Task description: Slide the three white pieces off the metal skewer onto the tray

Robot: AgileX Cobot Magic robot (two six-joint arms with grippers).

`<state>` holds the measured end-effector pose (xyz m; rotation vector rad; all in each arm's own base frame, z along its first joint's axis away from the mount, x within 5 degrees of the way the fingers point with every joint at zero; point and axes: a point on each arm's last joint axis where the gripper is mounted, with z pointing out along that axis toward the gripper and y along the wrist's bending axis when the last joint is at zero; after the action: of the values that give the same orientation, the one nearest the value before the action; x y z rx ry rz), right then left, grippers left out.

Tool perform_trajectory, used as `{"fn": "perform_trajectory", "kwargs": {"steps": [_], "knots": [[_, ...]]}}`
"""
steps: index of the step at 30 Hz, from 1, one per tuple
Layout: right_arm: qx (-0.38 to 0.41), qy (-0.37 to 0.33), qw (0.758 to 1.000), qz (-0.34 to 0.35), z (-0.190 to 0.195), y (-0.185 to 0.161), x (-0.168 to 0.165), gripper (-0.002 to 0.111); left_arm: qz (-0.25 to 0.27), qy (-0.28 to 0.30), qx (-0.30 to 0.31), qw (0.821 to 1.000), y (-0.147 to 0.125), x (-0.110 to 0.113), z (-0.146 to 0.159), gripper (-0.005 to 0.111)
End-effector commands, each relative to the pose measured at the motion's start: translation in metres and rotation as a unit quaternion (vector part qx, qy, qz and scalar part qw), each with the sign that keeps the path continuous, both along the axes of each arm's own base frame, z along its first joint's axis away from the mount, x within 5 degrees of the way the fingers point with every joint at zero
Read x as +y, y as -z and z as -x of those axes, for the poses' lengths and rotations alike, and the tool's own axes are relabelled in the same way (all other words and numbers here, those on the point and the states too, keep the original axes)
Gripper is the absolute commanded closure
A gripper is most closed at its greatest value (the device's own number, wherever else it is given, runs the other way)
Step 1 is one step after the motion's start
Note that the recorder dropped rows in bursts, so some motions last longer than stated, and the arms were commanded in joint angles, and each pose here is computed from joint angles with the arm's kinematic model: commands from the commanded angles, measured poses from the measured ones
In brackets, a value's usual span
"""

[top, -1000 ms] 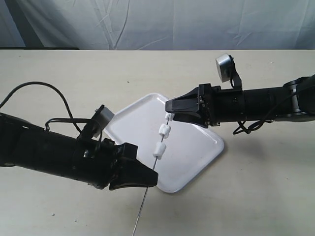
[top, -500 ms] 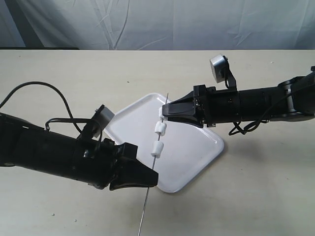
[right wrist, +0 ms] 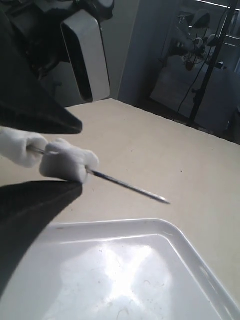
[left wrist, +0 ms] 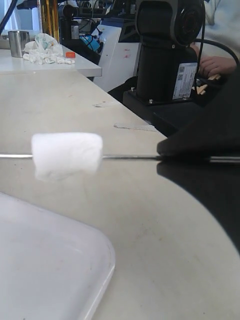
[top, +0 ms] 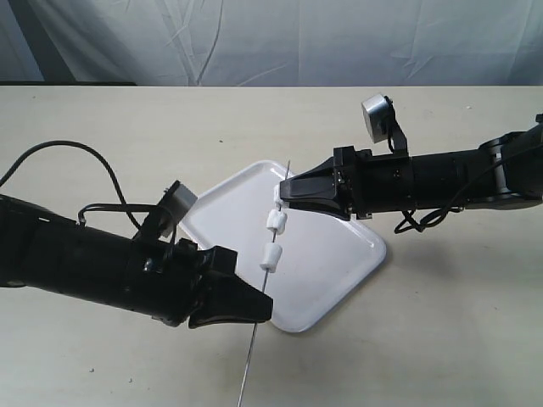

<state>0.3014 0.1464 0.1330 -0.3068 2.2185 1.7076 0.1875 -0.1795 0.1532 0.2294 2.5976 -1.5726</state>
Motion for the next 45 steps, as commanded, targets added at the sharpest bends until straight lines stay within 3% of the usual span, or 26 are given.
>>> {"fn": "perform_trajectory", "kwargs": {"steps": [1, 9, 14, 20, 45], "knots": [[-0.003, -0.002, 1.0, -0.007, -0.0004, -0.0028, 0.0004, 0.077, 0.004, -0.008, 0.003, 1.0, 0.0001, 0.0008, -0.0012, 0.107], [-0.007, -0.003, 1.0, -0.006, -0.0004, -0.0028, 0.0004, 0.077, 0.004, -0.008, 0.003, 1.0, 0.0001, 0.0008, -0.0012, 0.107], [-0.007, -0.003, 1.0, -0.006, -0.0004, -0.0028, 0.0004, 0.07, 0.004, -0.008, 0.003, 1.0, 0.0001, 0.0008, -0.0012, 0.107], [-0.007, -0.003, 1.0, -0.006, -0.0004, -0.0028, 0.0004, 0.08, 0.004, -0.008, 0.003, 1.0, 0.0001, 0.0008, -0.0012, 0.107], [-0.007, 0.007, 1.0, 0.014, -0.0021, 0.0008, -0.0002, 0.084, 0.006, -0.004, -0.001, 1.0, -0.0003, 0.0006, -0.0008, 0.107]]}}
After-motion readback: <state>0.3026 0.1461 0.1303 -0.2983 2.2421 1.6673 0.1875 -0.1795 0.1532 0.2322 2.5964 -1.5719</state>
